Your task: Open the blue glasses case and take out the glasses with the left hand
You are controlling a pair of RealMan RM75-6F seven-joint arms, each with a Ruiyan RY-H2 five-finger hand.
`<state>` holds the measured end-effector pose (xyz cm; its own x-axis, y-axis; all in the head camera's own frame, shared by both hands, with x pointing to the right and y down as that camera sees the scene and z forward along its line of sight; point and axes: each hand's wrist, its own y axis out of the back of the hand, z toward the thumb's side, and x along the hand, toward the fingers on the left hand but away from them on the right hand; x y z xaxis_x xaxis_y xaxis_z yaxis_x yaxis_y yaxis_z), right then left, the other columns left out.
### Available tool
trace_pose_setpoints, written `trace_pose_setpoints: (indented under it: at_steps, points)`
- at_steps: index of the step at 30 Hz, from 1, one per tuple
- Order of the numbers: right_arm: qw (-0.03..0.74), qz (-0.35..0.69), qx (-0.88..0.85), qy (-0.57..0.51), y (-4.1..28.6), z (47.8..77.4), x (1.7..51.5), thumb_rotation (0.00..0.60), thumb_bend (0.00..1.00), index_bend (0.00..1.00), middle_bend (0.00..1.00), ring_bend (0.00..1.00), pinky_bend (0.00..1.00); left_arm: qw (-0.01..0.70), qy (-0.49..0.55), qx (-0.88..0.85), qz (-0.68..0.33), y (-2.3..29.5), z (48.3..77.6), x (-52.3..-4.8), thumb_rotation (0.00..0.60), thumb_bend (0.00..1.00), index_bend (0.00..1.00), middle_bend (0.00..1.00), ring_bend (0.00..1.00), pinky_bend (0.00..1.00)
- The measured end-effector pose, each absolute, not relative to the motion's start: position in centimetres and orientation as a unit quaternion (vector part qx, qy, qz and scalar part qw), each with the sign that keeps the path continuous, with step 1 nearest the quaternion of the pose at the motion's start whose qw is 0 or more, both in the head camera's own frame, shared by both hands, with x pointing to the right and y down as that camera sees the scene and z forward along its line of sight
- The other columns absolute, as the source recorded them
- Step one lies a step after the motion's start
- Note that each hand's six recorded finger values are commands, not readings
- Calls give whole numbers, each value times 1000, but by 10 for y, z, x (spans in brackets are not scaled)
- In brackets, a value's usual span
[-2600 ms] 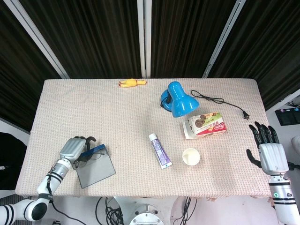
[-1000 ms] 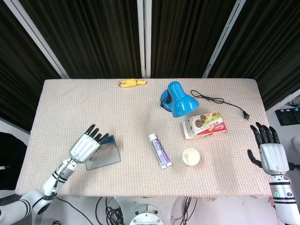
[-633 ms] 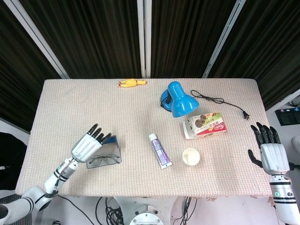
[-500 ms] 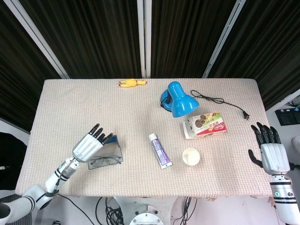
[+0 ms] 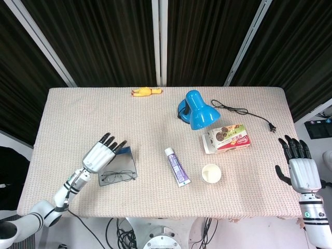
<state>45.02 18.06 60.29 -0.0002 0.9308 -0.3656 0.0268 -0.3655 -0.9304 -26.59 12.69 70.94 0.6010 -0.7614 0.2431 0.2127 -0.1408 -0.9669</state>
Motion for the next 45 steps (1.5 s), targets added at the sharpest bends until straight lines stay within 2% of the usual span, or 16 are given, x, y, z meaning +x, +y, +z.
trace_pose_setpoints:
  at_steps: [4, 6, 8, 15, 20, 25, 29, 33, 45]
  points:
    - [390, 579, -589, -406, 180, 603, 450, 600, 327, 0, 0, 0, 0, 587, 227, -656, -418, 119, 716, -269, 600, 206, 20, 98, 66, 181]
    - [390, 579, -589, -407, 180, 603, 451, 600, 327, 0, 0, 0, 0, 574, 235, -659, -426, 117, 717, -270, 600, 170, 11, 33, 33, 155]
    - [390, 579, -589, -407, 180, 603, 451, 600, 327, 0, 0, 0, 0, 562, 243, -663, -431, 116, 717, -271, 600, 150, 10, 15, 26, 143]
    - [389, 577, -591, -408, 180, 604, 450, 600, 327, 0, 0, 0, 0, 506, 291, -688, -432, 115, 705, -271, 600, 147, 13, 20, 25, 145]
    - [390, 575, -590, -411, 179, 602, 450, 600, 327, 0, 0, 0, 0, 453, 316, -714, -431, 121, 691, -271, 600, 147, 94, 126, 38, 159]
    - [393, 571, -590, -415, 178, 598, 450, 600, 327, 0, 0, 0, 0, 392, 325, -745, -431, 137, 672, -272, 600, 161, 177, 211, 97, 195]
    - [395, 565, -588, -423, 176, 593, 450, 600, 327, 0, 0, 0, 0, 354, 316, -758, -448, 163, 661, -277, 600, 167, 210, 229, 115, 206]
    - [398, 562, -587, -426, 175, 589, 451, 600, 327, 0, 0, 0, 0, 333, 292, -758, -478, 192, 667, -288, 600, 169, 189, 230, 116, 206]
    - [397, 557, -583, -438, 175, 578, 455, 600, 327, 0, 0, 0, 0, 316, 288, -772, -470, 204, 685, -270, 600, 190, 185, 257, 132, 206]
